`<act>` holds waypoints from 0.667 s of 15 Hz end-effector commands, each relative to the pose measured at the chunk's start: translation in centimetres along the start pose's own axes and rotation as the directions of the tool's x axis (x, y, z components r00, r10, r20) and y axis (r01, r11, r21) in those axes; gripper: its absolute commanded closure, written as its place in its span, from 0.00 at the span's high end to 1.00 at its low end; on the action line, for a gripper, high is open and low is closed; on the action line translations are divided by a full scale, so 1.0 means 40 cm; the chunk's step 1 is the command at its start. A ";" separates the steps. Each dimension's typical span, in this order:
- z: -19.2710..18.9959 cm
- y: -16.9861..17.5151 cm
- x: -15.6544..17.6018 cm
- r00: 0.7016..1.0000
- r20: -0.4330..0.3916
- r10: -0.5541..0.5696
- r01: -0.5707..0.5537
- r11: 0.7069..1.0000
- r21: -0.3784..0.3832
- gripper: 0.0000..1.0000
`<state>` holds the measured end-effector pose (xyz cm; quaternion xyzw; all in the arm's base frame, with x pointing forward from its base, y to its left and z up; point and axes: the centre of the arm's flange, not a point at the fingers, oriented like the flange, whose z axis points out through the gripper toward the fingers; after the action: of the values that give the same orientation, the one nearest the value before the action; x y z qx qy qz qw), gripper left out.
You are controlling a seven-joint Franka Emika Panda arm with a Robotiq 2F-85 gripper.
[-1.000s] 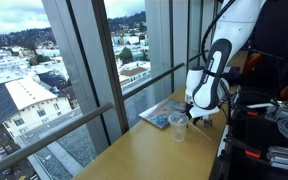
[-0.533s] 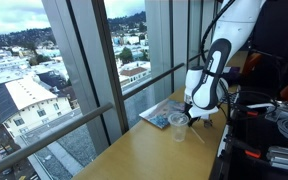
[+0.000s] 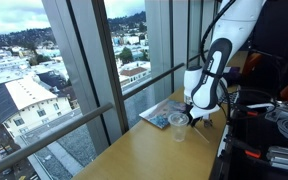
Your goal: Put the straw inside the plastic cup
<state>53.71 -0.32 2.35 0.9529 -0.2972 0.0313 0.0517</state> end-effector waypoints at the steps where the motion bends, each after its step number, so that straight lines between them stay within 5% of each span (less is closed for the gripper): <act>1: -0.103 -0.004 -0.031 0.998 0.050 -0.030 0.034 0.996 -0.079 0.03; 5: -0.291 -0.006 -0.035 0.995 0.056 -0.082 0.086 0.994 -0.073 0.03; 10: -0.511 0.002 -0.018 0.969 0.173 -0.174 0.193 0.976 -0.099 0.03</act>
<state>53.21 2.32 16.45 0.9691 -0.2277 -0.0372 0.0877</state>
